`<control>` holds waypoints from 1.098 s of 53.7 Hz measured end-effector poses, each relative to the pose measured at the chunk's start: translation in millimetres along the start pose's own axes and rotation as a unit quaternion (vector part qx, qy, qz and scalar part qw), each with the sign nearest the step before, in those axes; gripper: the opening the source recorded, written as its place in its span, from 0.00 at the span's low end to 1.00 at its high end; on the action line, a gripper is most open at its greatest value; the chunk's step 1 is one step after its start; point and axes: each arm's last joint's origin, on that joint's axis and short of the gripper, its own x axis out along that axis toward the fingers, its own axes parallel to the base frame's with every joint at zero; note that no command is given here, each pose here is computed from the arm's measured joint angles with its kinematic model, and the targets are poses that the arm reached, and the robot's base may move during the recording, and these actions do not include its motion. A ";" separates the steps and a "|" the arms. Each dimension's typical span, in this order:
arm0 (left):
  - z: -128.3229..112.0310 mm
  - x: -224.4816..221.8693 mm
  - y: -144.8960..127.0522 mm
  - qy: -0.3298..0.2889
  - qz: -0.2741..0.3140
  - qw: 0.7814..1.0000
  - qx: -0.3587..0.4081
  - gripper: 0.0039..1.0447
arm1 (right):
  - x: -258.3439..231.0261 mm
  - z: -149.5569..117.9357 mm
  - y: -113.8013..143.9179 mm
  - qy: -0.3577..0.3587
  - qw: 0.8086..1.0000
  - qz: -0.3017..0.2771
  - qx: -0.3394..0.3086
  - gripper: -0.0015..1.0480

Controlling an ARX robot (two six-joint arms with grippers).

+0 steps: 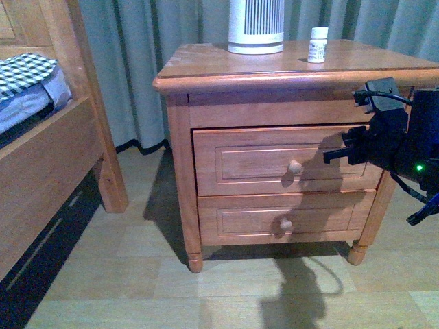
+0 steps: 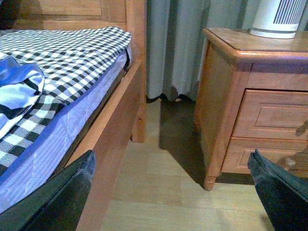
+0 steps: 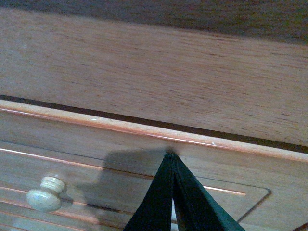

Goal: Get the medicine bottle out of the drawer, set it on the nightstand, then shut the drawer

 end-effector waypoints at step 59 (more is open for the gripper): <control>0.0 0.0 0.0 0.000 0.000 1.000 0.000 0.94 | -401.2 90.3 -6.6 -0.103 0.992 -0.040 0.055 0.46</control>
